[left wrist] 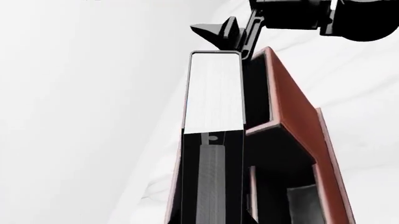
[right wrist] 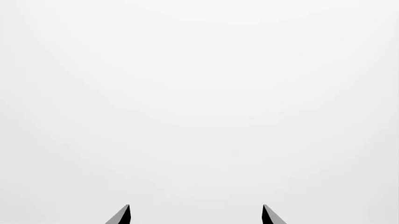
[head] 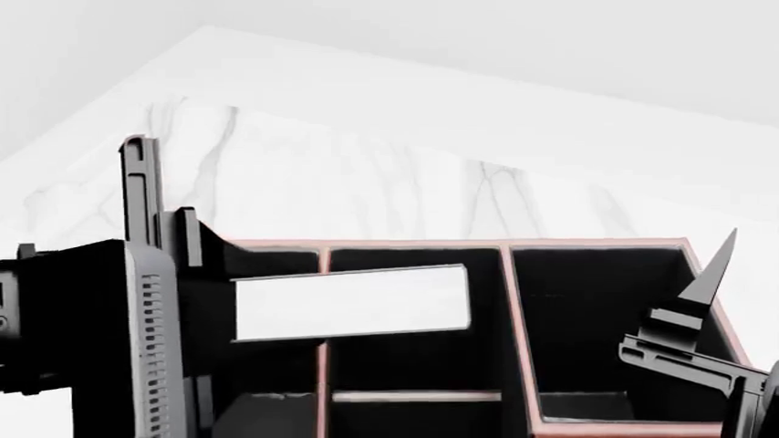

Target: Pick up the book and place it in the front compartment of the caddy.

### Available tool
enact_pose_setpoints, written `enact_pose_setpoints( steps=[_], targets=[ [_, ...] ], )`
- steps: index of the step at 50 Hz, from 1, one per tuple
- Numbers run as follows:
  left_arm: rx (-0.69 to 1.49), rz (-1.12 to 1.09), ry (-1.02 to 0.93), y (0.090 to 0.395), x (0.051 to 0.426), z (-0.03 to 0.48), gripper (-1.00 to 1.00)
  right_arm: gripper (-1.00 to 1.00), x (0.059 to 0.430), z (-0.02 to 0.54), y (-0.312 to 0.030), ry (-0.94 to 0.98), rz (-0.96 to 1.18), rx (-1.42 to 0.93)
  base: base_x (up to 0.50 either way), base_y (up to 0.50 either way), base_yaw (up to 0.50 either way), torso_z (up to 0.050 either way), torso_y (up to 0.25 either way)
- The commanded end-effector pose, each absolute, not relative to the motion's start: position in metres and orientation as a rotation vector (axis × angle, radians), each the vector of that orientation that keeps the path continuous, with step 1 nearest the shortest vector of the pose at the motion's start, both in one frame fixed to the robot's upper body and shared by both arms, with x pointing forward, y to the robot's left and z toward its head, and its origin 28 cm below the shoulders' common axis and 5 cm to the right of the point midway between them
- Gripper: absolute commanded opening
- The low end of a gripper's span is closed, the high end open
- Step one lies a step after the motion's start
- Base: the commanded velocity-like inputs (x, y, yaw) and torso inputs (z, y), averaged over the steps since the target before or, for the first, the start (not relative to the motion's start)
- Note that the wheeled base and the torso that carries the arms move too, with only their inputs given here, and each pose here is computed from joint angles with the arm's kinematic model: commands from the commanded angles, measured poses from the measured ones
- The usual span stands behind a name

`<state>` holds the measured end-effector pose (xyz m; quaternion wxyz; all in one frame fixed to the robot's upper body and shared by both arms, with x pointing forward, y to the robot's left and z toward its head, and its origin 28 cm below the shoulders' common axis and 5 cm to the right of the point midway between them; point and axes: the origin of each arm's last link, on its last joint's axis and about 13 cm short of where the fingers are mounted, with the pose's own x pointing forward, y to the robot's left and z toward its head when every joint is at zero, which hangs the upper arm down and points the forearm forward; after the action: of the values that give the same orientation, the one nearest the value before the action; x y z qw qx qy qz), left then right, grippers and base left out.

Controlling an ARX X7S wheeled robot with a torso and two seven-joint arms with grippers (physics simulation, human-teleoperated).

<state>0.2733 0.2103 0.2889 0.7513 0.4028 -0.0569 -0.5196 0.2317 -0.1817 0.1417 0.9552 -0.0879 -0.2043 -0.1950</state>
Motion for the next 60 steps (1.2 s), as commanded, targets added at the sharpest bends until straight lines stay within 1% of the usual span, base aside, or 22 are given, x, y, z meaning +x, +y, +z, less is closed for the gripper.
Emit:
enact_pose_setpoints(
  steps=[1, 7, 10, 22, 27, 40, 55, 60],
  targets=[
    [0.968, -1.036, -0.253, 0.207, 0.281, 0.291, -1.00, 1.00, 0.231, 0.142, -0.184, -0.412, -0.402, -0.163, 0.00, 0.00, 0.00, 0.000, 0.010],
    [0.969, -1.010, -0.285, 0.206, 0.288, 0.288, -1.00, 1.00, 0.231, 0.145, -0.185, -0.413, -0.402, -0.164, 0.00, 0.00, 0.00, 0.000, 0.000],
    [0.982, -0.999, -0.335, 0.206, 0.292, 0.288, -1.00, 1.00, 0.232, 0.142, -0.184, -0.413, -0.402, -0.164, 0.00, 0.00, 0.00, 0.005, 0.003],
    [1.009, -0.970, -0.362, 0.206, 0.303, 0.277, -1.00, 1.00, 0.232, 0.142, -0.185, -0.415, -0.405, -0.167, 0.00, 0.00, 0.00, 0.000, 0.001],
    [0.981, -0.974, -0.346, 0.205, 0.307, 0.275, -1.00, 1.00, 0.232, 0.142, -0.185, -0.414, -0.405, -0.166, 0.00, 0.00, 0.00, 0.000, 0.002],
    [0.897, -1.046, -0.390, 0.193, 0.312, 0.269, -1.00, 1.00, 0.234, 0.142, -0.186, -0.414, -0.408, -0.166, 0.00, 0.00, 0.00, 0.000, 0.001],
    [0.904, -1.063, -0.355, 0.191, 0.320, 0.262, -1.00, 1.00, 0.233, 0.142, -0.186, -0.414, -0.409, -0.164, 0.00, 0.00, 0.00, 0.000, 0.001],
    [0.907, -1.043, -0.266, 0.193, 0.329, 0.260, -1.00, 1.00, 0.233, 0.142, -0.186, -0.414, -0.410, -0.163, 0.00, 0.00, 0.00, 0.002, 0.002]
  ],
)
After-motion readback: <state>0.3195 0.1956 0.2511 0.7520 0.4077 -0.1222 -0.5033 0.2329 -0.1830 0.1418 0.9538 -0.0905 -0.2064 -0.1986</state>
